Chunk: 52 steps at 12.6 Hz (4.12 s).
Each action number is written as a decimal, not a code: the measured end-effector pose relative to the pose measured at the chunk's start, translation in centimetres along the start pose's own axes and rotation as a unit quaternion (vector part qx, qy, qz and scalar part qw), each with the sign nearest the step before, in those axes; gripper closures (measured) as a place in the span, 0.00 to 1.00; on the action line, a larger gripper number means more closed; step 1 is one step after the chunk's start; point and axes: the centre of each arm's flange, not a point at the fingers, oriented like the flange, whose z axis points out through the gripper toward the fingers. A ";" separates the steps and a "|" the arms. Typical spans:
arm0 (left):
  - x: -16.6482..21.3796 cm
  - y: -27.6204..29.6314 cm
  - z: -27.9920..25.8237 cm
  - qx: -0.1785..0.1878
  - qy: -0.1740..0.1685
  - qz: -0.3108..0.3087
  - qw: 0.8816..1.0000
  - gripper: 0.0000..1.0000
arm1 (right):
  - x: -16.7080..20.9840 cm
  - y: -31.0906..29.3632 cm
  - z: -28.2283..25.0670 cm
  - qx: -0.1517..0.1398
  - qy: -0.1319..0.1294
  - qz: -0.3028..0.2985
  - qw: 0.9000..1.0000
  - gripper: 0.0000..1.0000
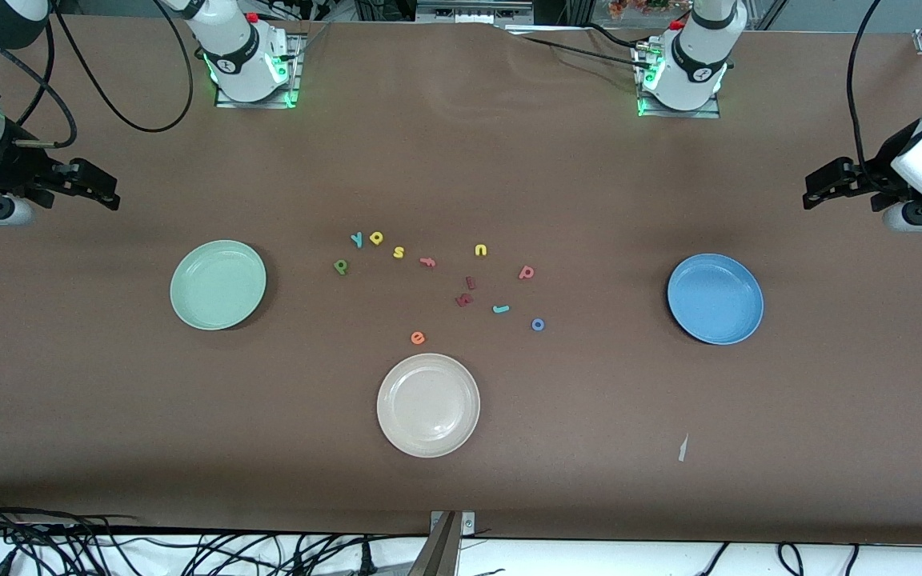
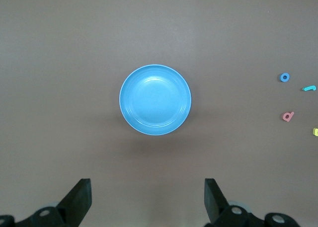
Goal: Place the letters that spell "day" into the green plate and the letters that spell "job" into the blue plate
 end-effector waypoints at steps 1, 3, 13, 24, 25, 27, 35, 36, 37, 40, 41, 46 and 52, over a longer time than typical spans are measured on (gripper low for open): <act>0.0 0.0 0.0 0.000 0.000 0.000 1.000 0.00 | 0.0 0.0 0.0 0.000 0.000 0.000 1.000 0.00; 0.0 0.0 0.0 0.000 0.000 0.000 1.000 0.00 | 0.0 0.0 0.0 0.000 0.000 0.000 1.000 0.00; 0.2 0.0 0.3 -0.001 -0.002 0.000 1.000 0.00 | -1.0 -1.8 0.7 -0.003 -0.043 -0.016 0.999 0.00; 7.1 4.3 12.2 -0.058 -0.073 0.028 0.995 0.00 | -3.5 -8.8 2.5 -0.018 -0.138 -0.094 0.986 0.00; 8.3 6.3 14.3 -0.066 -0.069 0.040 0.995 0.00 | -3.4 -8.8 2.5 -0.018 -0.141 -0.097 0.985 0.00; 9.7 10.5 17.7 -0.068 -0.061 0.067 0.994 0.00 | -2.9 -8.5 2.4 -0.017 -0.146 -0.095 0.985 0.00; 5.5 27.8 27.6 -0.061 0.004 0.151 0.987 0.00 | 0.1 -13.7 4.8 -0.015 -0.154 -0.119 0.981 0.05; 4.3 29.7 29.9 -0.062 0.016 0.157 0.985 0.00 | 0.6 -14.5 6.0 -0.016 -0.149 -0.118 0.982 0.05; 3.1 31.6 31.9 -0.062 0.021 0.163 0.984 0.00 | 1.1 -14.8 7.5 -0.016 -0.143 -0.113 0.983 0.07; 0.3 36.1 37.3 -0.026 0.020 0.195 0.980 0.00 | 1.0 -15.0 12.7 -0.019 -0.124 -0.066 0.990 0.05; -0.2 36.8 38.7 -0.008 0.023 0.203 0.979 0.00 | 0.4 -15.5 13.7 -0.018 -0.107 -0.044 0.993 0.04; 0.0 37.2 40.9 0.021 0.031 0.211 0.977 0.07 | -4.3 -20.1 21.0 0.000 -0.018 0.127 0.992 0.02; -0.3 37.7 41.4 0.020 0.027 0.216 0.976 0.42 | -6.5 -24.3 31.0 0.022 -0.019 0.201 0.979 0.04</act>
